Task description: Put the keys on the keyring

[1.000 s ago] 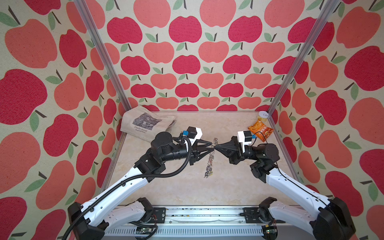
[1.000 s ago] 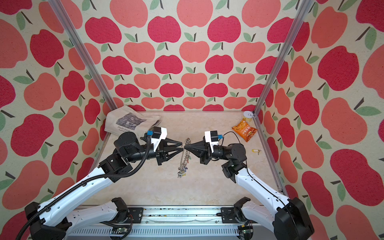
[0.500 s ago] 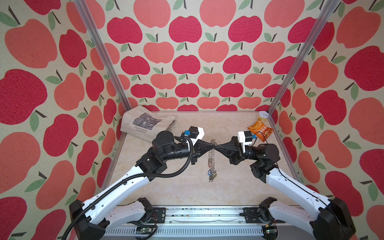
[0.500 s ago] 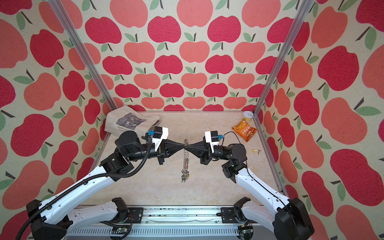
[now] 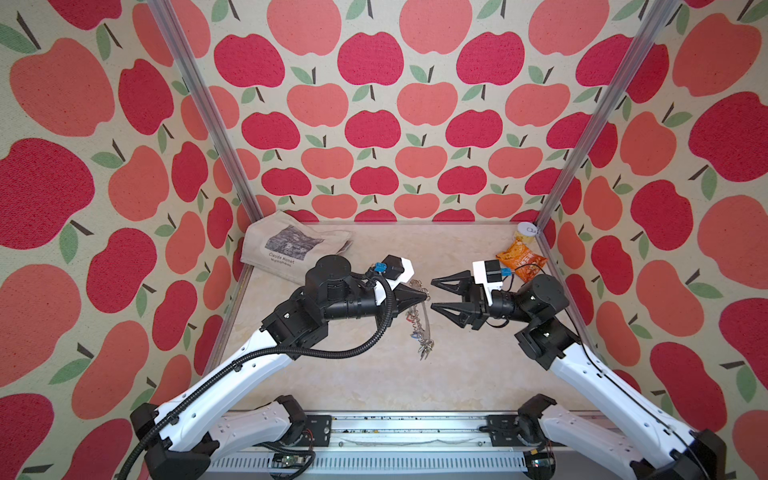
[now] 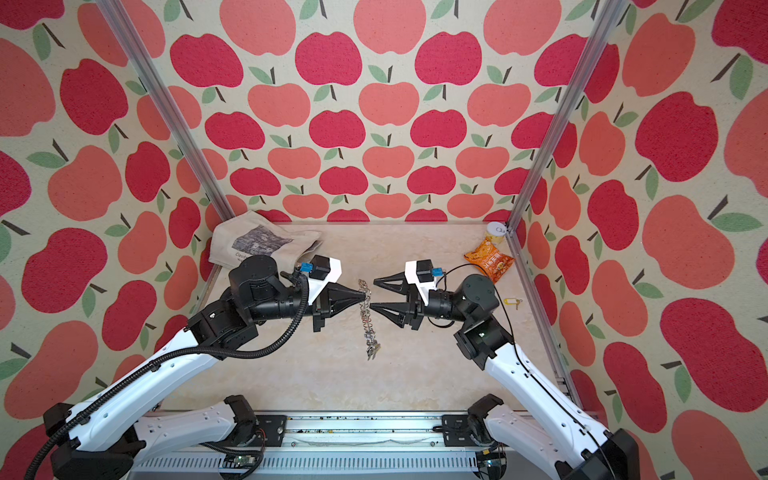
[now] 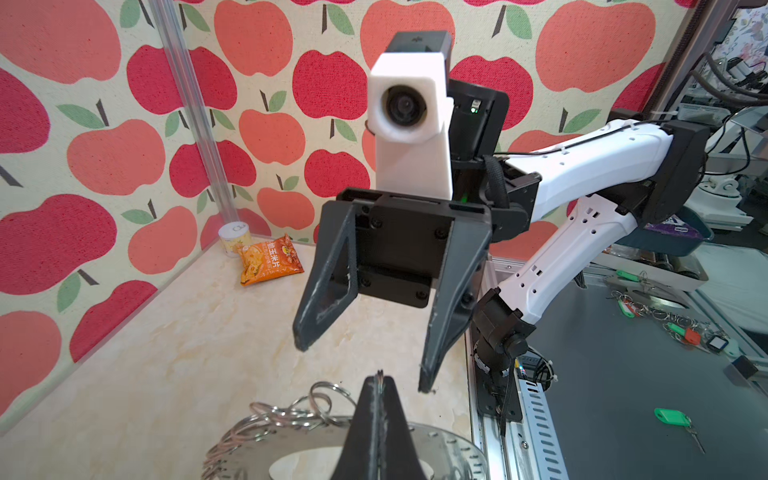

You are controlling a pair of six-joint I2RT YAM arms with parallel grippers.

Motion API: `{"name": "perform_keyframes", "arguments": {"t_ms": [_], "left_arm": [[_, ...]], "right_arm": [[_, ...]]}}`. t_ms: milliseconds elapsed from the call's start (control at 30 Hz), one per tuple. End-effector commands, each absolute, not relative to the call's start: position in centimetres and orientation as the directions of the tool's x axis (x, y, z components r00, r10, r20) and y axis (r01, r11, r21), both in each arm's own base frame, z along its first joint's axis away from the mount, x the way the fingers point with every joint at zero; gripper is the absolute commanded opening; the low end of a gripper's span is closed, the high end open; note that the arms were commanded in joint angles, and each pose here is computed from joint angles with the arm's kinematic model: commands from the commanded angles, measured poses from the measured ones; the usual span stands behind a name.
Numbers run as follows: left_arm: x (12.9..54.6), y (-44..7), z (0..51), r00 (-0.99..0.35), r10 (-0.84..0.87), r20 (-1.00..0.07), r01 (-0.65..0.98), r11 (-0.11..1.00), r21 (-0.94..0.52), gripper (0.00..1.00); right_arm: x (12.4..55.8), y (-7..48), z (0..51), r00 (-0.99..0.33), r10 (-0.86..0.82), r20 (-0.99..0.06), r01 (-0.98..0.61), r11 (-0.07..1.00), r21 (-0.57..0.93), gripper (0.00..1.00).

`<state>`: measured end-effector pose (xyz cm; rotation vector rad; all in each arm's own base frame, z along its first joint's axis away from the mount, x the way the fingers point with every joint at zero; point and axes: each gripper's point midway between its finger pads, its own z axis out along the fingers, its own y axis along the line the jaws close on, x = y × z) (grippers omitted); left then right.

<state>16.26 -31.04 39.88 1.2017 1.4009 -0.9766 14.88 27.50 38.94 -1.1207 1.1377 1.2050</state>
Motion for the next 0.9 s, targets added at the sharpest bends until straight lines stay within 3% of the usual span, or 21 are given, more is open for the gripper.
{"name": "perform_keyframes", "arguments": {"t_ms": [0,267,600,867], "left_arm": [[15.8,-30.0,39.5,0.041,0.288,-0.957,0.98,0.173,0.095,0.0],[15.4,-30.2,39.2,0.078,0.418,-0.905,0.987,0.098,0.13,0.0],[14.8,-30.6,39.3,0.122,0.447,-0.886,0.985,0.057,0.164,0.0],[14.6,-30.9,39.2,0.136,0.441,-0.887,0.984,0.043,0.172,0.0]], "right_arm": [[14.7,26.4,35.9,0.05,-0.124,-0.991,-0.991,0.116,-0.065,0.63],[13.7,27.4,36.0,0.125,-0.174,-0.977,-0.989,0.051,-0.136,0.6],[13.2,28.0,37.0,0.158,-0.125,-0.98,-0.987,0.014,-0.161,0.4],[12.6,28.5,37.2,0.132,-0.08,-0.988,-0.991,-0.032,-0.129,0.32]]}}
